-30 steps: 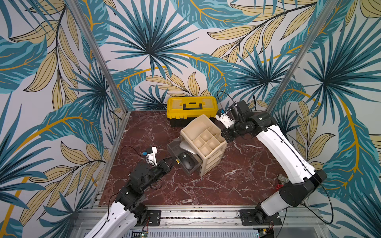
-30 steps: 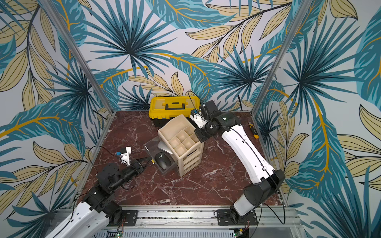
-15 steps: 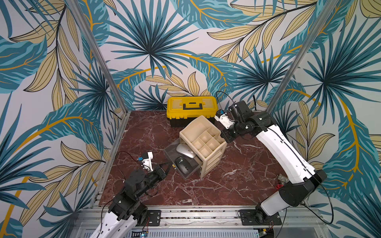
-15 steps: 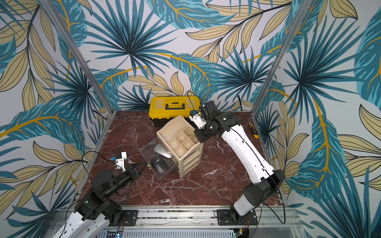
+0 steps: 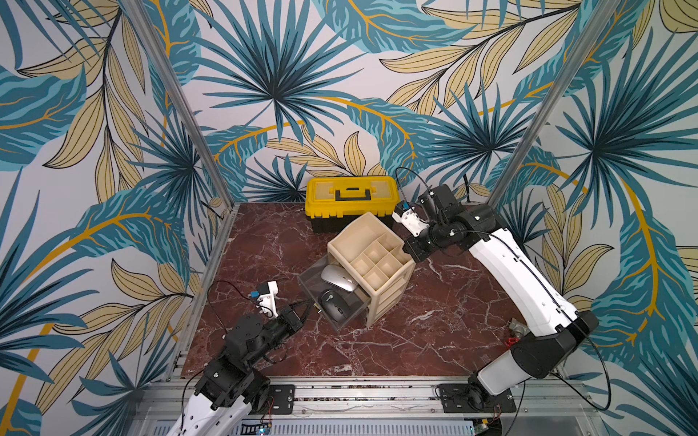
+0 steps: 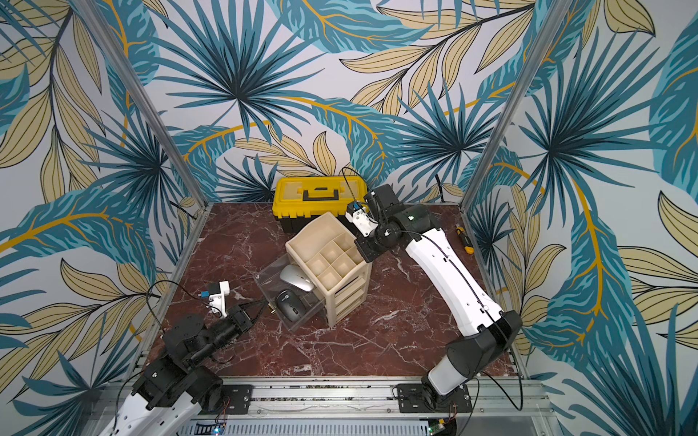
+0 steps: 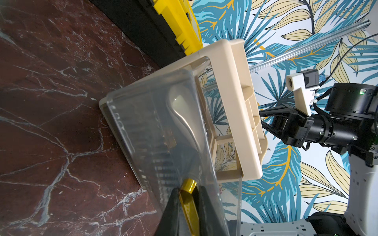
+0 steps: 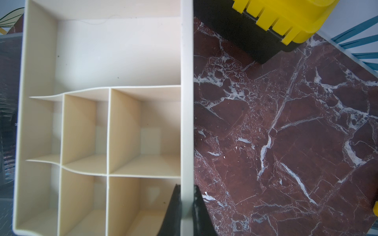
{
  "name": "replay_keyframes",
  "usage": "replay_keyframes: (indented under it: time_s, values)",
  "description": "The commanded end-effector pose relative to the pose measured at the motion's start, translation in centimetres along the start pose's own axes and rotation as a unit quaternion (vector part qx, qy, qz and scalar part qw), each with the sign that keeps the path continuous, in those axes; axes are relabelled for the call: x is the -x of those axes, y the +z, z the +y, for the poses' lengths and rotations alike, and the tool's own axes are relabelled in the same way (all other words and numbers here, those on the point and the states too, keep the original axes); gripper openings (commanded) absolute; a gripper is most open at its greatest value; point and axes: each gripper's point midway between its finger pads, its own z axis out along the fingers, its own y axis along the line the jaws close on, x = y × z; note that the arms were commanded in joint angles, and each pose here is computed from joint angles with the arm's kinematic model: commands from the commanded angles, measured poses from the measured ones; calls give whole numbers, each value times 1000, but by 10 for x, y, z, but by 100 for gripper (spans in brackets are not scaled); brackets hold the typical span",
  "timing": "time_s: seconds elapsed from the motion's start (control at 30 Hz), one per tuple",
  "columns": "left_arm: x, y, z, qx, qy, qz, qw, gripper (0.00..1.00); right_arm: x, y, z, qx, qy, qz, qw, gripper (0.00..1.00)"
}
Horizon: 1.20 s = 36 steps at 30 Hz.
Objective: Take the mice out of the drawer
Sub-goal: Open the drawer in the storage box, then pick up the mouse from the drawer.
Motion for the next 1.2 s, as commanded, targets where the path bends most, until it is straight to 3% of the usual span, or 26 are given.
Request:
replay_keyframes:
  time_s: [0.0,0.03,0.1,0.43,0.57,0.7,0.83,0.97,1.07,1.17]
  values:
    - [2,0,5,0,27,-13,1000,40,0,1,-34,-72,40,2,997,0]
    - [3,0,4,0,28,-13,1000,47,-1,1,-34,-71,40,3,997,0]
    - [5,-3,2,5,33,-15,999,51,-1,3,-35,-72,41,4,997,0]
    - [13,-10,-7,10,48,-29,998,62,1,2,-33,-67,41,0,997,0]
    - [30,-17,-30,12,88,-50,995,66,0,1,-30,-62,40,0,997,0]
    - [38,-7,-67,14,151,-10,988,72,-1,1,-30,-61,41,-3,997,0]
    - [44,10,-94,41,225,49,972,76,-1,1,-29,-58,44,-2,997,18]
    - [51,23,-117,44,287,80,953,87,-1,-1,-30,-62,47,-9,997,58]
    - [56,34,-125,50,310,96,944,90,2,-5,-29,-61,48,-19,997,81]
    - [63,41,-122,78,325,98,937,93,9,-12,-30,-66,51,-35,996,94]
